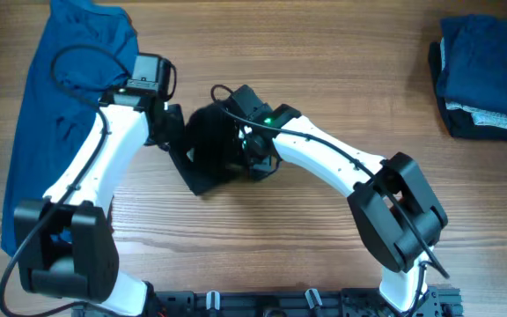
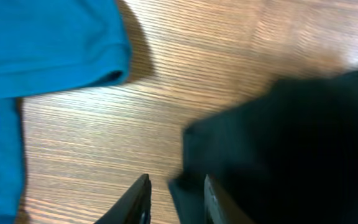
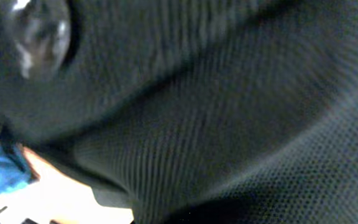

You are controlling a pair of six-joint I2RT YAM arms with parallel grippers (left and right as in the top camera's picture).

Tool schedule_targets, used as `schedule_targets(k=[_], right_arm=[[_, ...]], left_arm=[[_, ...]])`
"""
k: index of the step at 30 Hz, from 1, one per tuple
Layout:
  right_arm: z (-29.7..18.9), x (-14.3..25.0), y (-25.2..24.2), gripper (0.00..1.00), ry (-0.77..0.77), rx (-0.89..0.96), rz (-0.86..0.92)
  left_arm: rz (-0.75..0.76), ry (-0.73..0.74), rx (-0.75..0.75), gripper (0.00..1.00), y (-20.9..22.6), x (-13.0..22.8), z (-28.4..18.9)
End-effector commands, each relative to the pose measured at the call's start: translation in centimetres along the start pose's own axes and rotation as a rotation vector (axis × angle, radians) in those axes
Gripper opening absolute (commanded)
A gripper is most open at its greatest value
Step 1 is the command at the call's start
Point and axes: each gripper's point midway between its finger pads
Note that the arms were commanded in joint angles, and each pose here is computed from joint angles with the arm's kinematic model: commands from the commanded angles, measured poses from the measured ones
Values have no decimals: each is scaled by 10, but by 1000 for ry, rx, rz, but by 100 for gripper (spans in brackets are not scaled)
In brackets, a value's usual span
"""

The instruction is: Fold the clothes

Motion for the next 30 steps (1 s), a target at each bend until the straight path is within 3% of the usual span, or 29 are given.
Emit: schedule_targets(k=[1,2,3,4,7,10,12,13,14,17,21,24,30], right_arm=[[6,13,-10,4,40,43,-25],[6,11,-9,5,32,39,-29],[6,9,-6,13,24,28,-39],[6,7,-2,30,16,12,-56],[-3,6,5,38,1,-14,-116],[-41,-3,20,54,-89,-50,-161],[-90,-16,29,85,-209,-93,-186],[-113,-22,31,96,-261,-118,-186],[-138,-29,29,99,-318,-143,-185],[-192,-54,9,99,-462,-164,-163],[-222,-91,-25,99,-543,-168,-121],[-233,-107,-43,99,-577,-158,-95],[-236,-110,-48,100,-587,-150,-125]], left_arm=[[-45,-38,-8,27,14,-10,-9],[-49,-40,-8,26,15,-11,-9],[-51,-43,-8,27,16,-12,-9],[-52,-44,-8,26,16,-12,-9],[-52,-39,-9,26,16,-11,-9],[-52,-39,-9,27,16,-11,-9],[-51,-25,18,31,12,-8,-9],[-50,-14,39,31,8,-6,-9],[-49,7,69,31,3,-2,-9],[-50,77,177,34,-15,13,-12],[-66,221,380,38,-47,48,-14],[-105,299,392,38,-47,82,10],[-153,307,427,38,-50,110,42]])
Point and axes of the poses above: each gripper's point midway between its finger pads, its own z axis out along the fingers, its own y axis along the line the jaws close on, x = y × z, and after that the axes turned 5 degrees about z, right-handed
